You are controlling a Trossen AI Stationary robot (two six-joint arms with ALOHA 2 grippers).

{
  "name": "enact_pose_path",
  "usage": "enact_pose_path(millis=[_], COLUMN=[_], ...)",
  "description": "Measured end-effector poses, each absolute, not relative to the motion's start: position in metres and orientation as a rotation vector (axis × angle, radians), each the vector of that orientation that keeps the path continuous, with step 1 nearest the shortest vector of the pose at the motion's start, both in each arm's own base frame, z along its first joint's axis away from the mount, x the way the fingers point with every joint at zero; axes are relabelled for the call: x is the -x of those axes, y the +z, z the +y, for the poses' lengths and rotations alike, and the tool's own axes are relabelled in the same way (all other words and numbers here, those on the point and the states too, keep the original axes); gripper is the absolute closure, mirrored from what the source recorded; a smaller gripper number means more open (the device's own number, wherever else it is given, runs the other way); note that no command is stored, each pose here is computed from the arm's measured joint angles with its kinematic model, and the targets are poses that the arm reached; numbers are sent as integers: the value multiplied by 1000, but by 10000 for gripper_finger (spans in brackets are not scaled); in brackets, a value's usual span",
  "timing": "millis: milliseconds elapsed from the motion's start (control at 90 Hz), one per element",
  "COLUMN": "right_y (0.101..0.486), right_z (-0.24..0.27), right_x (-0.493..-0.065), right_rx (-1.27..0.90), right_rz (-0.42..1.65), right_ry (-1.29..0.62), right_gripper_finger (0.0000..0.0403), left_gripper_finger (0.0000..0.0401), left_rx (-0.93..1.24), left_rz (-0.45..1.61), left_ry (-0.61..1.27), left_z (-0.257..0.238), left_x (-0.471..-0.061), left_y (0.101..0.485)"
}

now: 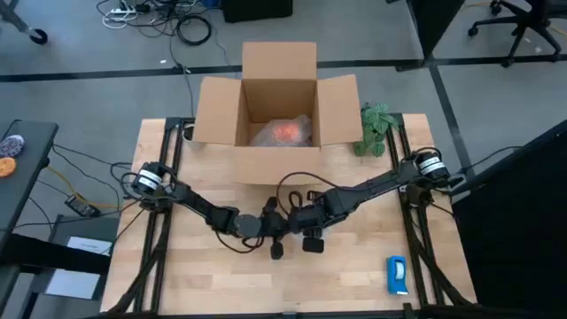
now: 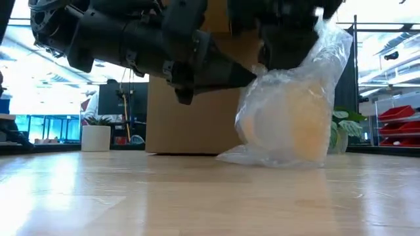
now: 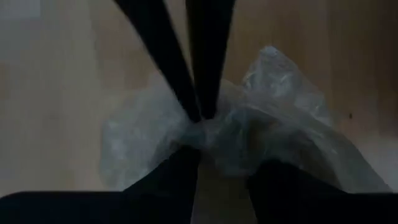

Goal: Wrap mug
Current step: Wrap the yellow mug with the bubble wrap

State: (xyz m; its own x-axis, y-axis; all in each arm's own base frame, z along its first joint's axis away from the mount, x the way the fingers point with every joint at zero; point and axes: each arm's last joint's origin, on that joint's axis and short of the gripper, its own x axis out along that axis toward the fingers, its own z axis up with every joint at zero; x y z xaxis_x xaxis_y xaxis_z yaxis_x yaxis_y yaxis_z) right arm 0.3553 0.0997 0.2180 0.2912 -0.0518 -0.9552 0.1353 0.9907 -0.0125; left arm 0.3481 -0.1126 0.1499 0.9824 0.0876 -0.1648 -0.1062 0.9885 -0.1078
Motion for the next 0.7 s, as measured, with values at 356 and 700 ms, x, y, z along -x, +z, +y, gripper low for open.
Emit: enact_pose_path(millis=[356,700], right_y=[194,204], right_z=[77,76], right_x=[-358,-388], right_rx=[-110,-201], right_rz=[1245,962], right_ry=[-67,212], right_gripper_finger=[297,300], left_gripper_finger=[401,401], left_rx=[27,-33], left_rz=[164,330], left_ry=[120,103], left_z=[-108,-107], left_x=[-335,-295], left_y=[189,230])
